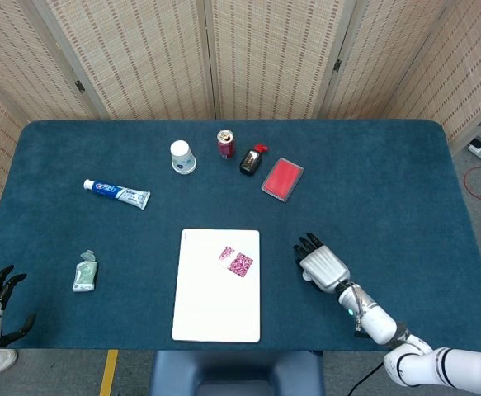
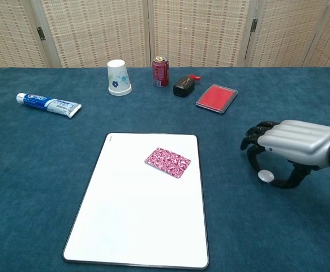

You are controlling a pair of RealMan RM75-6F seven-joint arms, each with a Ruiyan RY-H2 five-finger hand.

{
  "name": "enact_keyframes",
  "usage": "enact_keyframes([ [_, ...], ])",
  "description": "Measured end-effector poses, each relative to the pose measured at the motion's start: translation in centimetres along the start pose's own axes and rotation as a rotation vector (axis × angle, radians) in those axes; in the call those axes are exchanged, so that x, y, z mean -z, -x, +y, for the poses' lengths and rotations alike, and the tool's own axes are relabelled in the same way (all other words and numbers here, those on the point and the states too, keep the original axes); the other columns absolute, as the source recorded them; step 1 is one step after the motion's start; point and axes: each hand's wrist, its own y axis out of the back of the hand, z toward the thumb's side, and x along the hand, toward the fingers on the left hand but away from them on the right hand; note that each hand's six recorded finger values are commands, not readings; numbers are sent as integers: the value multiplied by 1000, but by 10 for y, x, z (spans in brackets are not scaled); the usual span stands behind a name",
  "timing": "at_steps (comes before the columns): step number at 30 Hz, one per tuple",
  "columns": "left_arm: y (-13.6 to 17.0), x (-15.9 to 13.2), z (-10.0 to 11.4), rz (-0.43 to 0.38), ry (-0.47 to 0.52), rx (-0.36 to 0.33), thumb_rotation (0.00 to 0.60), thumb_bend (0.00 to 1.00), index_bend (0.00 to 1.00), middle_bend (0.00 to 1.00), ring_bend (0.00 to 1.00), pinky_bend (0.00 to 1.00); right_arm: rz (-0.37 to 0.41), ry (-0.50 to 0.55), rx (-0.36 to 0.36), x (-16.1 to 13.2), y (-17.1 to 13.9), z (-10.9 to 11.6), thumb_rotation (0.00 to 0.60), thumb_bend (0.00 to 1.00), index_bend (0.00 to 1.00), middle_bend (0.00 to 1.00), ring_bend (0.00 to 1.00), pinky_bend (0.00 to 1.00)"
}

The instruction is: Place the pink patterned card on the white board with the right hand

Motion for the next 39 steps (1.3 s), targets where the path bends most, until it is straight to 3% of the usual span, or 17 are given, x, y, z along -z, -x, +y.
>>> enact_keyframes([
  [12, 3, -1, 5, -2, -3, -13, 600, 343, 217, 120, 166, 0, 103, 0, 67, -50, 39, 49, 600, 364, 492, 191, 54, 0],
  [25, 7, 8, 5, 22, -3, -12, 600, 343, 217, 121, 166, 0, 130, -27, 77, -95, 88, 77, 600, 364, 488, 187, 48, 0],
  [39, 7, 11, 4, 24, -3, -9, 600, 343, 217, 120, 166, 0, 118, -24, 67, -98, 96, 80, 600, 364, 196, 162, 38, 0],
])
